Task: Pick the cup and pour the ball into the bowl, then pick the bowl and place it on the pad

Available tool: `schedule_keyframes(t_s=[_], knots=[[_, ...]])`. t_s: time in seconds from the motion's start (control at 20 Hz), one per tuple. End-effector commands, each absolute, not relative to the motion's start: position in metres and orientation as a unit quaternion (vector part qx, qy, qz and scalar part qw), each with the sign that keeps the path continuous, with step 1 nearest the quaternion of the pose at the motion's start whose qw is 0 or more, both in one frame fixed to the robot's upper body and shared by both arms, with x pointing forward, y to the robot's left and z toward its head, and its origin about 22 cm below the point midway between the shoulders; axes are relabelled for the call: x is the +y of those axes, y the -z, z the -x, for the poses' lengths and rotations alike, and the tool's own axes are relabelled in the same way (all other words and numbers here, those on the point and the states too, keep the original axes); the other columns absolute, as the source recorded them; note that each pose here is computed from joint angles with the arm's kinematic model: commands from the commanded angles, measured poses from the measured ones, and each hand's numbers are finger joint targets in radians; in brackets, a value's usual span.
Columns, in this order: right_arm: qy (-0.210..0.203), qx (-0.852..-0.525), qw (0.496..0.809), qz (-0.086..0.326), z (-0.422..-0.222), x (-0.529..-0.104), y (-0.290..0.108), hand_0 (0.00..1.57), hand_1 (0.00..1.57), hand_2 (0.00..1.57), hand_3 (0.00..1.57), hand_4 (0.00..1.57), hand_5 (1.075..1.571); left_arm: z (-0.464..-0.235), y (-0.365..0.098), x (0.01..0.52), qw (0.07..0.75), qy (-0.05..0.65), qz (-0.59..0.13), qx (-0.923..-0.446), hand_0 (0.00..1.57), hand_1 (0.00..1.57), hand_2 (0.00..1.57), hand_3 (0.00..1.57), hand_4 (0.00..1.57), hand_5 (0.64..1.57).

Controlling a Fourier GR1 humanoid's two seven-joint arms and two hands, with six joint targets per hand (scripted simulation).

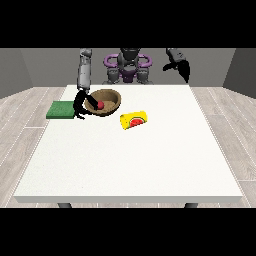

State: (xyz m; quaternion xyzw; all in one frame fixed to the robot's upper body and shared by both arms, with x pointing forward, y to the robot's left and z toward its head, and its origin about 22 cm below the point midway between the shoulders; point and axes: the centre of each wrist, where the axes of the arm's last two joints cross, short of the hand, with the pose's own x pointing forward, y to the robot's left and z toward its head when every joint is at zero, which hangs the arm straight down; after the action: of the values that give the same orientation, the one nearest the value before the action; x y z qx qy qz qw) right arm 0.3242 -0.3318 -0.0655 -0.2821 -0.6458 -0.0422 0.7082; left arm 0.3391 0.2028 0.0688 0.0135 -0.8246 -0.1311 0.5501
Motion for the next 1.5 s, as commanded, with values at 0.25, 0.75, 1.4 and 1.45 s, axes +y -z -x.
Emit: schedule_keyframes(t_s=[0.25, 0.75, 1.4, 1.45], knots=[[-0.015, -0.509, 0.81, 0.291, -0.357, -0.287, 0.041, 1.57, 1.57, 1.57, 0.97, 0.82, 1.564, -0.327, -0.007, 0.267, 0.653, 0.068, -0.046, -0.753, 0.0, 0.0, 0.0, 0.0, 0.99, 1.419], [-0.01, -0.501, 0.825, 0.26, -0.374, -0.314, -0.019, 1.57, 1.57, 1.57, 0.77, 0.79, 1.57, -0.302, 0.021, 0.293, 0.667, 0.043, -0.09, -0.739, 0.0, 0.0, 0.0, 0.0, 1.0, 1.418], [0.042, -0.588, 0.752, 0.296, -0.331, -0.447, -0.05, 1.57, 1.57, 1.57, 0.0, 0.87, 1.571, -0.304, -0.075, 0.429, 0.557, -0.003, -0.097, -0.825, 0.0, 0.0, 0.0, 0.0, 1.31, 1.567], [0.055, -0.577, 0.757, 0.302, -0.33, -0.435, -0.031, 1.57, 1.57, 1.57, 0.0, 0.86, 1.57, -0.311, -0.097, 0.432, 0.554, 0.0, -0.094, -0.827, 0.0, 0.0, 0.0, 0.0, 1.3, 1.571]])
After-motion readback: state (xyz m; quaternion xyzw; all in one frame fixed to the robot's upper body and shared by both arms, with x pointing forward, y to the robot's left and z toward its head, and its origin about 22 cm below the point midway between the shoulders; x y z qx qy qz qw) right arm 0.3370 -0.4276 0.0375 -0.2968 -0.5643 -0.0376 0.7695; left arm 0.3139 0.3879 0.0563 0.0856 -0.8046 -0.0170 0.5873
